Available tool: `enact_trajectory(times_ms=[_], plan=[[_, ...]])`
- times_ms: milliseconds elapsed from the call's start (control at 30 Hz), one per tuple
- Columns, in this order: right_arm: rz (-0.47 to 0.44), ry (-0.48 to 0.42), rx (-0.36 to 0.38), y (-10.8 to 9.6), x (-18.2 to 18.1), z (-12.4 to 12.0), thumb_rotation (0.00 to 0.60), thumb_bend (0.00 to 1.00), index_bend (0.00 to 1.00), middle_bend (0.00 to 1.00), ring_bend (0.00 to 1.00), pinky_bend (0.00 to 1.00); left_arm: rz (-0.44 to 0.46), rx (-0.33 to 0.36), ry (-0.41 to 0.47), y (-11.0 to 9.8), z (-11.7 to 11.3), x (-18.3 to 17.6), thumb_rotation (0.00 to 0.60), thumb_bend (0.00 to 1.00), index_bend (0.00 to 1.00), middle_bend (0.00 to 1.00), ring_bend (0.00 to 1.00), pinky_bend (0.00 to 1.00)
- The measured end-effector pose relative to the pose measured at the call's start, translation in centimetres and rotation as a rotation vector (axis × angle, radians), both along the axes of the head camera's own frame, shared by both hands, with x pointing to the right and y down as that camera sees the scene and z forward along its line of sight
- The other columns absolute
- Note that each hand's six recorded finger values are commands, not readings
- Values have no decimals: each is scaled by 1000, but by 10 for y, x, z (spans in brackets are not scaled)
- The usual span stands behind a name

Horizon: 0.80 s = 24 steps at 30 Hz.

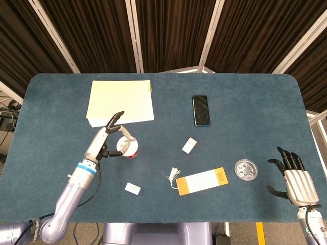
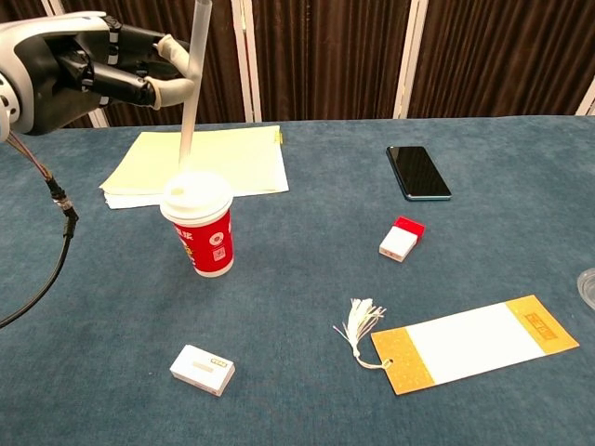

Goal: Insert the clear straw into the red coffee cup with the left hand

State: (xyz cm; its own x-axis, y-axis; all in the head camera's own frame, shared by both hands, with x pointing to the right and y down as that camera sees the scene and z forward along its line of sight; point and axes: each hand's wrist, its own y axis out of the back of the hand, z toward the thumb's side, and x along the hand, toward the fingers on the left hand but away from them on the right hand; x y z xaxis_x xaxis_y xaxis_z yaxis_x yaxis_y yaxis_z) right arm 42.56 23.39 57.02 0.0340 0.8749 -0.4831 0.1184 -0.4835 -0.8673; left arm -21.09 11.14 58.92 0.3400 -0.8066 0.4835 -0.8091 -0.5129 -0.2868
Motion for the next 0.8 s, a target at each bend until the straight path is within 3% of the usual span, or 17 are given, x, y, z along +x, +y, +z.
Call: enact_trajectory(times_ms=[800], plan=[[-3, 3, 1, 0, 0, 0, 600, 141, 255, 0, 0, 0, -5, -41, -2, 8, 12, -6, 600, 445, 544, 0, 0, 0]])
